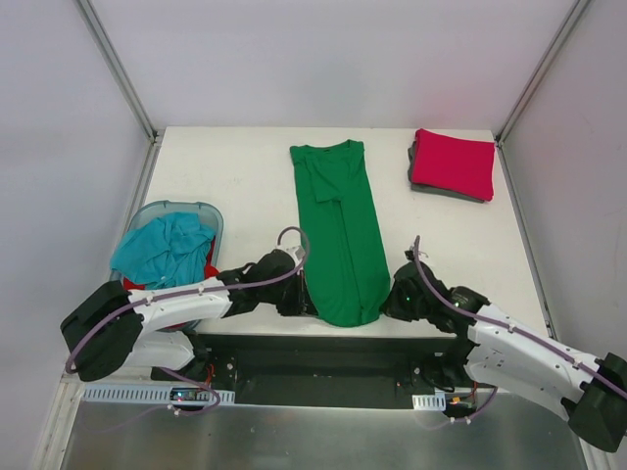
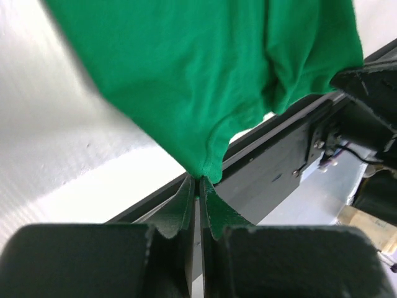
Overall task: Fold and stack the t-shirts
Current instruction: Grab the bottom of the folded rectangular tshirt with both arms, then fold the folded rectangular tshirt in 1/3 of the way
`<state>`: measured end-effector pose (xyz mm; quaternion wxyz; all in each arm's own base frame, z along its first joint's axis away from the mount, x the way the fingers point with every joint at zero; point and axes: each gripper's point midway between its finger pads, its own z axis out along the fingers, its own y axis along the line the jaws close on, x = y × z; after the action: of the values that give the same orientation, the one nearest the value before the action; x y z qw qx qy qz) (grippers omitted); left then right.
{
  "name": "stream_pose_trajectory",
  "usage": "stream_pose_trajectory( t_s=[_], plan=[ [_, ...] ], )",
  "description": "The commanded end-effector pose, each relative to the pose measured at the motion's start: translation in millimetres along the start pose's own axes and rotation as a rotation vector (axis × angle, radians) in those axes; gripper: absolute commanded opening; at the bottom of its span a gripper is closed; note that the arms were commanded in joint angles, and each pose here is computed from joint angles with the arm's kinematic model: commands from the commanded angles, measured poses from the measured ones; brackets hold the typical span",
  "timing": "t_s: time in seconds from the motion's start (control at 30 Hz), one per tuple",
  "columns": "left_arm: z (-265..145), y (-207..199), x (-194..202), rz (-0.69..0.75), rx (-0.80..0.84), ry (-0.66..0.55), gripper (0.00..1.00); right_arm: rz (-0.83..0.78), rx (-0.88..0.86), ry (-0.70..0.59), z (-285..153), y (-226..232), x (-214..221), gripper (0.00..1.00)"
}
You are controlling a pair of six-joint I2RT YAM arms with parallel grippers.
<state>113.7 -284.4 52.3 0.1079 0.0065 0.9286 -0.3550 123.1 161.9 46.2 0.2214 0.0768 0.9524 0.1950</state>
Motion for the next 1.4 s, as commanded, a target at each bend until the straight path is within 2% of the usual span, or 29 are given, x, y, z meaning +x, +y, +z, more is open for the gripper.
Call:
stream_pose_trajectory(
  t_s=[0.0, 0.2, 0.27, 0.5, 0.63, 0.93, 1.23, 1.37],
  plan=[
    [-6.7, -24.5, -38.6, -0.002, 0.066, -0.054, 0.00, -0.077, -0.058, -0.153, -20.4, 39.9, -54.6, 0.01],
    [-19.8, -39.3, -96.0, 0.020, 0.088, -0.183, 0.00, -0.164, -0.020, -0.225, -26.5, 57.6, -110.2, 0.01],
    [-24.2, -36.0, -115.8, -0.026, 0.068, -0.214, 0.00, -0.166, -0.014, -0.242, -24.2, 61.8, -129.8, 0.01],
    [-31.5, -32.5, -190.0, -0.062, 0.035, -0.338, 0.00, -0.209, -0.075, -0.275, -8.4, 93.0, -198.8, 0.01],
    [-27.2, -30.7, -227.7, -0.046, 0.003, -0.382, 0.00, -0.239, -0.043, -0.295, 10.8, 94.8, -234.9, 0.01],
    [-12.6, -1.2, -284.9, -0.072, -0.094, -0.404, 0.00, -0.244, -0.028, -0.267, 61.5, 92.9, -280.6, 0.01],
    [5.2, 23.2, -307.3, -0.110, -0.131, -0.379, 0.00, -0.216, -0.023, -0.273, 95.9, 85.1, -306.3, 0.01],
    [14.0, 34.5, -310.7, -0.128, -0.157, -0.366, 0.00, -0.201, 0.000, -0.282, 107.4, 79.0, -312.2, 0.06]
  ],
)
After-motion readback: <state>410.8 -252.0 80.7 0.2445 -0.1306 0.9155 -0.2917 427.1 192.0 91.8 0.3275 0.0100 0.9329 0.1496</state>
